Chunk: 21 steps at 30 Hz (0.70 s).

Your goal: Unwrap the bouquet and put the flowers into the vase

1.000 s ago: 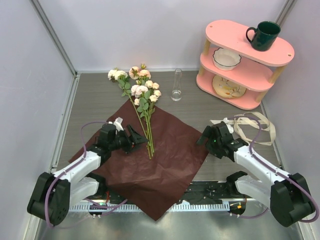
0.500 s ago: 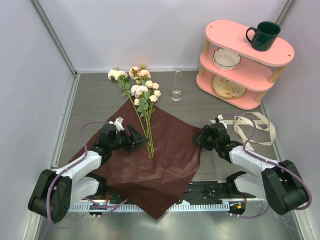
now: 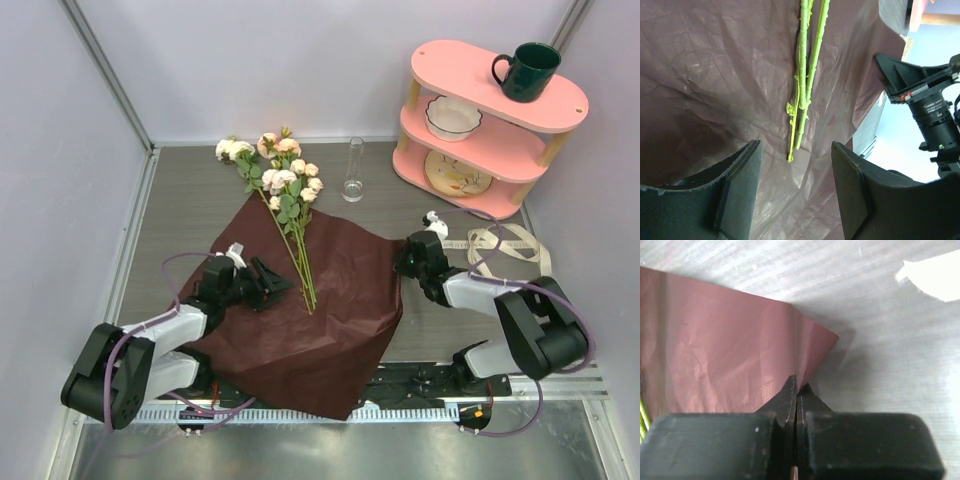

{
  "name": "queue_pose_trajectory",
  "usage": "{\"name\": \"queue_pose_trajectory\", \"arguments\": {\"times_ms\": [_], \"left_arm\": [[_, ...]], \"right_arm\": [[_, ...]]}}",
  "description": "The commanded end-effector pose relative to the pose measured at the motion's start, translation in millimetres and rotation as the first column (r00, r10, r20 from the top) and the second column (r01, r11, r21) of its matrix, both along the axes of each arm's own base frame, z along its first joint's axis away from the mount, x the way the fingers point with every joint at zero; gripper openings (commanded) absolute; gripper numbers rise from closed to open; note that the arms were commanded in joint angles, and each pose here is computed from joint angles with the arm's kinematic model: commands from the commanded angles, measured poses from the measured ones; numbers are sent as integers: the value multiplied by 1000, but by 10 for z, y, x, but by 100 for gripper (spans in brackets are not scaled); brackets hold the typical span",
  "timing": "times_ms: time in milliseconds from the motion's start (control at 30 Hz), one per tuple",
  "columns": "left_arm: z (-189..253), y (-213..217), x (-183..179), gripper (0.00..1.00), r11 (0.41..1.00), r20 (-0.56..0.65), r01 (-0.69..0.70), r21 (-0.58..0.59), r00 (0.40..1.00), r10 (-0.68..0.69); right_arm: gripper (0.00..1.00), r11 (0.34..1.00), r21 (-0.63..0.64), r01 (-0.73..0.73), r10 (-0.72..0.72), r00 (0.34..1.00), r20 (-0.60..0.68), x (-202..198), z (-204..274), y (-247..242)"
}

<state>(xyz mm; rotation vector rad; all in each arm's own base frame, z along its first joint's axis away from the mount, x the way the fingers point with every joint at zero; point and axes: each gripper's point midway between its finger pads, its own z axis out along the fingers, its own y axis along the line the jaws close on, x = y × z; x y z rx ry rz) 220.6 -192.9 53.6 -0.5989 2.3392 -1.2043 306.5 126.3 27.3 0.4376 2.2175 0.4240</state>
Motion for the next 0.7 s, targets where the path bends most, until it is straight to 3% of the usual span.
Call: {"name": "queue_pose_trajectory", "arguments": {"times_ms": [0,233,300,333,433,667], "left_arm": [[211,-46,234,61,999,106,-17,-31,994,21],[312,-57,248,62,999,128,-11,-38,992,15],[370,-63,238,64,999,137,-4,-47,991,11],[399,-77,217,66,998,137,7,-56,991,1],[587,-73,181,70,997,170,10,-78,985,4],[868,102,293,71,997,242,-75,15,968,69]], "right_arm": [[1,998,-48,40,-32,986,164,548,336,-1],[3,994,-97,53,-35,984,173,723,433,-22],[16,992,-120,43,-24,988,155,750,476,-18],[38,988,-153,29,-12,994,107,730,484,-31],[67,969,-240,60,-61,998,6,560,566,-221],[78,934,-353,48,-18,996,89,178,1140,-290]]}}
